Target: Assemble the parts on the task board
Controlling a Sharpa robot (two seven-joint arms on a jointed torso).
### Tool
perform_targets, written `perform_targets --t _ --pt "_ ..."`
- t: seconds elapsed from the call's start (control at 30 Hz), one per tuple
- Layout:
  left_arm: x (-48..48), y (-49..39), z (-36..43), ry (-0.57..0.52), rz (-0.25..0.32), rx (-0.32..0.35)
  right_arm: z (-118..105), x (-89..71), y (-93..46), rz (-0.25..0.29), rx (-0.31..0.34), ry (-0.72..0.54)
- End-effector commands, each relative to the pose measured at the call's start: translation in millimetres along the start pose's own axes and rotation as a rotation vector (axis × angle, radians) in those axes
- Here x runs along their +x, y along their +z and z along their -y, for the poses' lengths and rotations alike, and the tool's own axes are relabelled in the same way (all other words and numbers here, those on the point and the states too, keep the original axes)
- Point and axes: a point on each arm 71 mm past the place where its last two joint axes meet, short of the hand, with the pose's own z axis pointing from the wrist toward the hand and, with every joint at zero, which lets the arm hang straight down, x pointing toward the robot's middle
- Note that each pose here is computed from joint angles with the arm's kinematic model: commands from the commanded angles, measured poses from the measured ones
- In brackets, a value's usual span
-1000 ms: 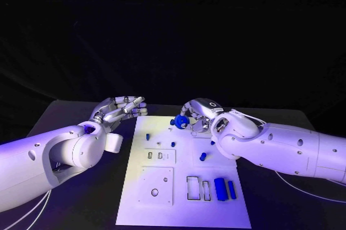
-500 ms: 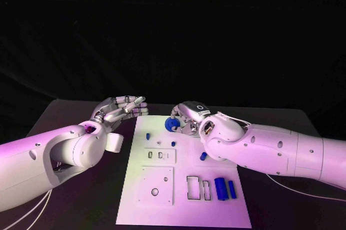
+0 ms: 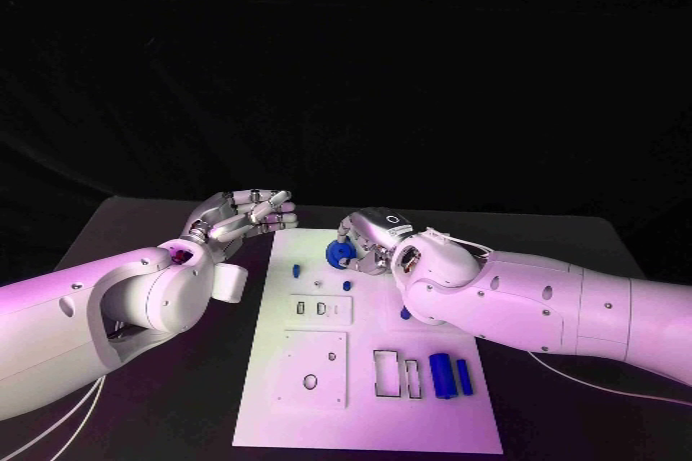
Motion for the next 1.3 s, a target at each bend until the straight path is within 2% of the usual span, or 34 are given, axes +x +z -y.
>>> perform_targets --t 0.03,0.93,1.13,1.3 --pt "2.8 0.3 0.9 -0.008 -0.024 0.003 -0.4 2.2 0.1 -0.016 -0.001 -0.024" --pt "3.0 0.0 0.7 -0.008 -0.028 -0.002 2.9 4.1 1.8 -0.024 0.006 -0.008" --pt "2.5 0.1 0.7 -0.008 -0.027 -0.001 8.5 -0.9 -8.7 -0.001 0.01 0.025" --pt "0.4 -0.2 0.8 -0.006 -0.022 -0.001 28.7 -14.3 -29.9 0.02 0.05 0.121"
